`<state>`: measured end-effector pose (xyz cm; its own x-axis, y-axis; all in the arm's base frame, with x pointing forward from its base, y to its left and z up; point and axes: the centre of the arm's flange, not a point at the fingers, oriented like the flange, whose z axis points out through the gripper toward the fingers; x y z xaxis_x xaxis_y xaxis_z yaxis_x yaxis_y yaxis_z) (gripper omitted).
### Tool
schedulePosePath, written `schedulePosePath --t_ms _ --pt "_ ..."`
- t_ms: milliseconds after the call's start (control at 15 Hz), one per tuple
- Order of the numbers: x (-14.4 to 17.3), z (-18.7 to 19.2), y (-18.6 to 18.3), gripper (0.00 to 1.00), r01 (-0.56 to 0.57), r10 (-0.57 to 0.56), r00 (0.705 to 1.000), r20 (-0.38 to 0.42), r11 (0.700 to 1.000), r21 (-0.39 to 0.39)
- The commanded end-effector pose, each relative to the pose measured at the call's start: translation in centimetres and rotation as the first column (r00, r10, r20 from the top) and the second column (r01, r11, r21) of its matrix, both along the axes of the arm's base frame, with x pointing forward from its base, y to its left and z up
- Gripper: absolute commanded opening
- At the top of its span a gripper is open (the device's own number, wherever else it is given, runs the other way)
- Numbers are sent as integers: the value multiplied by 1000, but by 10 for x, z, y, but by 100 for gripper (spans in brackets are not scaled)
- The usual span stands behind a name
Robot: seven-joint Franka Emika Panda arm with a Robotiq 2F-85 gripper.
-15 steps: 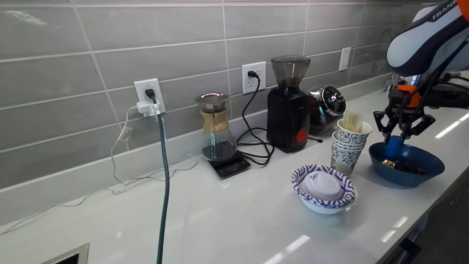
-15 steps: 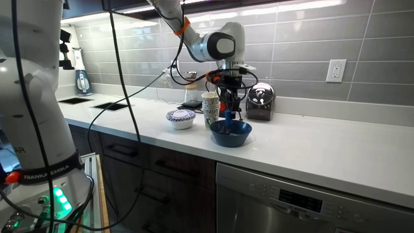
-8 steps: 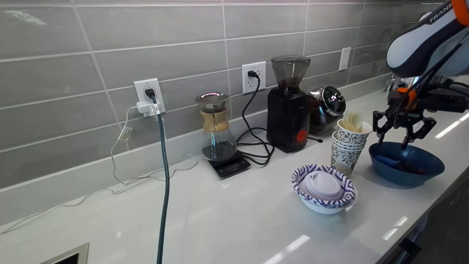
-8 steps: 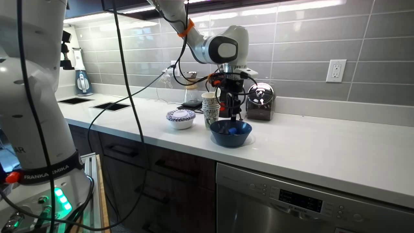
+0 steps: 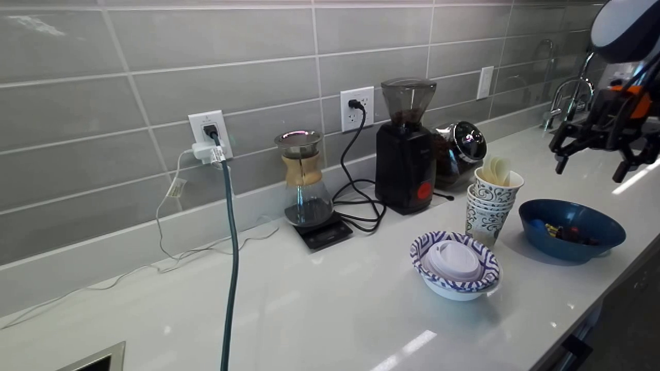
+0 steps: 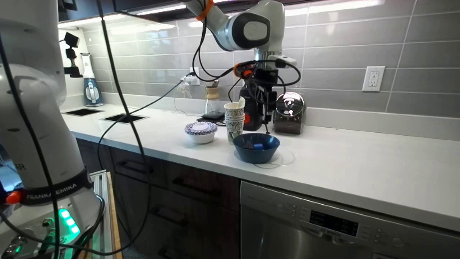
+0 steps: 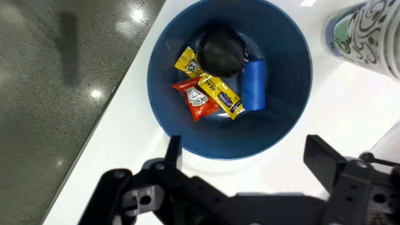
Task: Put the blue block in the blue bowl.
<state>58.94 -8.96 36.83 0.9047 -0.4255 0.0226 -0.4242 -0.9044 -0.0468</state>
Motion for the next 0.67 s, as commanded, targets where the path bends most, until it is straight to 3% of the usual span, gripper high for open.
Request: schedulePosePath --t_ms 0,333,467,600 --pt "-56 35 -19 100 -182 183 983 -1 981 67" --pt "-145 69 -16 100 -430 428 903 45 892 142" --pt "-179 88 -8 100 -518 510 855 89 837 178" --pt "-202 106 -3 100 -580 555 813 175 797 166"
